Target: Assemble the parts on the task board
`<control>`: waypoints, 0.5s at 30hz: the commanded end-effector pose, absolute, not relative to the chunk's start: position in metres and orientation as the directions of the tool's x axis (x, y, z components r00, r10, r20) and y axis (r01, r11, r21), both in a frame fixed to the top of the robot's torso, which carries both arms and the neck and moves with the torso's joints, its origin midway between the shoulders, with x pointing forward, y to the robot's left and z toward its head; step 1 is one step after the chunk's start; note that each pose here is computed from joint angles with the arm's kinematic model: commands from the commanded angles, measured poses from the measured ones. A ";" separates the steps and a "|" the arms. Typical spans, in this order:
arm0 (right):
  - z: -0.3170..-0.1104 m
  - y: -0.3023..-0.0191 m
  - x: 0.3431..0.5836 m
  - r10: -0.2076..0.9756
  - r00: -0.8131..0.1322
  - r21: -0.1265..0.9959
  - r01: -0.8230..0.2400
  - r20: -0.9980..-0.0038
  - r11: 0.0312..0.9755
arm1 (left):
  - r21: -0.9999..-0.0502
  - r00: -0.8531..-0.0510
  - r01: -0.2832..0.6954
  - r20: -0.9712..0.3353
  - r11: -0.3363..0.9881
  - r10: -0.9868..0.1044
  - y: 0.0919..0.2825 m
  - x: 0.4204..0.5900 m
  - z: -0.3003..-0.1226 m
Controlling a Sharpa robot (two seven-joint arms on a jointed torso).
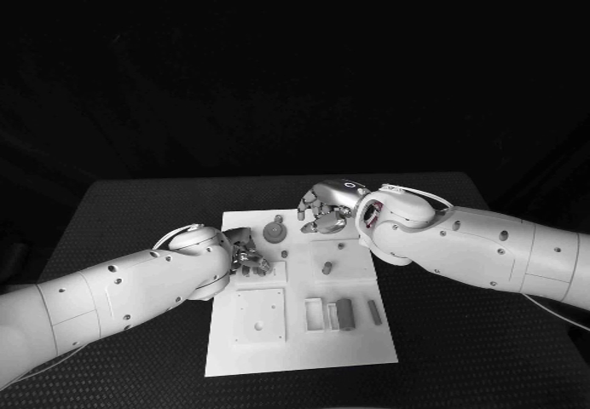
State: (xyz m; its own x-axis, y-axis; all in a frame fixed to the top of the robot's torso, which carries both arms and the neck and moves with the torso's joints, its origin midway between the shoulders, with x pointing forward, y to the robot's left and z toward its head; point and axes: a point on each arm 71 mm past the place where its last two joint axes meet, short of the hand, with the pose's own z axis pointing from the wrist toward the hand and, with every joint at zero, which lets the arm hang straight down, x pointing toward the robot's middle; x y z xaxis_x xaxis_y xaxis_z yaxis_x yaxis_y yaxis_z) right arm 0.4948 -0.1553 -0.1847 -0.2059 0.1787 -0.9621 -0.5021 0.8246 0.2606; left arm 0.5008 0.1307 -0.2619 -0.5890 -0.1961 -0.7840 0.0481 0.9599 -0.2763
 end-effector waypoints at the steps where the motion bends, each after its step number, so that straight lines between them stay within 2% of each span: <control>1: -0.185 -0.155 0.494 0.170 -0.212 0.257 -0.505 -0.962 0.824 | -0.287 -0.609 0.052 -0.768 0.957 -0.197 0.128 0.498 -0.266; 15: -0.185 -0.155 0.495 0.169 -0.213 0.256 -0.504 -0.962 0.825 | -0.304 -0.614 0.045 -0.760 0.952 -0.213 0.129 0.498 -0.267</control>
